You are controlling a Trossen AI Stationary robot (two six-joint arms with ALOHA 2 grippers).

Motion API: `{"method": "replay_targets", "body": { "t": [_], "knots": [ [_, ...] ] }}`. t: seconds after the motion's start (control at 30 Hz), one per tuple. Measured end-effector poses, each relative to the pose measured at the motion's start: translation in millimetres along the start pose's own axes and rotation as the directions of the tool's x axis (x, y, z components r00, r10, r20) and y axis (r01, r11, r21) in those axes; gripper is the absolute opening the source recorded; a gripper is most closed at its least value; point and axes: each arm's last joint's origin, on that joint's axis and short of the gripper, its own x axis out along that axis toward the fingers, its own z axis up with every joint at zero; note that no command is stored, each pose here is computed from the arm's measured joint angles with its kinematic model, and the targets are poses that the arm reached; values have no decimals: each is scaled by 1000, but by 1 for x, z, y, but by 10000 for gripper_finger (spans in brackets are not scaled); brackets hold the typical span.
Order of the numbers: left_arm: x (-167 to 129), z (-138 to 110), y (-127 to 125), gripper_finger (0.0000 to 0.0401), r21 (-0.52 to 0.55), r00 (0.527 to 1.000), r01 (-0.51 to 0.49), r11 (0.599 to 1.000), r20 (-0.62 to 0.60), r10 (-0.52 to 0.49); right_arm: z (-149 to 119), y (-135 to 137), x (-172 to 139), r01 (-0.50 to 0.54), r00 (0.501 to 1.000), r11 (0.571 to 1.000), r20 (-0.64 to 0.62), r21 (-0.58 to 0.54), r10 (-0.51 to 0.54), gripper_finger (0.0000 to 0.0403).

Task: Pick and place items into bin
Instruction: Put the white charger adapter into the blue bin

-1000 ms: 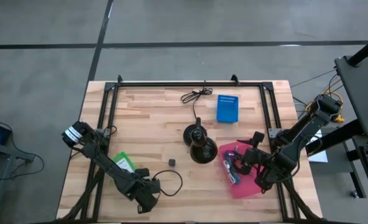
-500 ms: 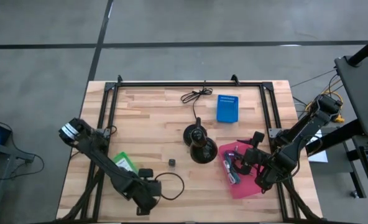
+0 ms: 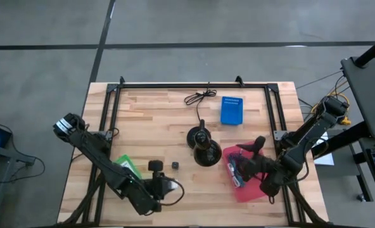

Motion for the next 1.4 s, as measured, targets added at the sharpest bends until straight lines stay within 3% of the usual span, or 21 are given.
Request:
{"method": "replay_targets", "body": {
  "t": [0.13,0.3,0.43,0.6,0.73,0.87,1.03,1.1,1.27,1.4],
  "knots": [
    [-1,3,4,133,39,997,-60,997,40,59,18,6,-1,-6,997,990,80,-141,17,228],
    [-5,13,3,133,100,991,-71,992,124,59,33,7,-1,33,990,942,141,-333,15,227],
    [-4,26,5,133,79,972,-91,993,225,71,45,7,2,56,983,921,185,-386,18,221],
    [1,32,10,133,55,957,-106,993,279,86,60,10,2,28,956,904,277,-427,101,213],
    [3,37,14,133,8,945,-127,992,305,118,70,14,0,1,903,867,372,-498,213,210],
    [0,46,15,133,-28,921,-117,993,371,119,76,18,2,36,851,802,439,-596,288,209],
    [-2,54,17,133,-50,888,-95,994,447,107,76,23,14,119,806,647,454,-753,380,210],
    [-2,57,19,133,-66,880,-90,994,462,111,78,24,20,146,796,608,457,-781,397,210],
    [0,62,24,133,-98,864,-88,991,488,125,95,16,30,179,772,667,524,-723,360,208],
    [0,64,25,133,-93,857,-90,992,501,125,102,12,35,180,756,678,541,-713,369,207]
  ]
}}
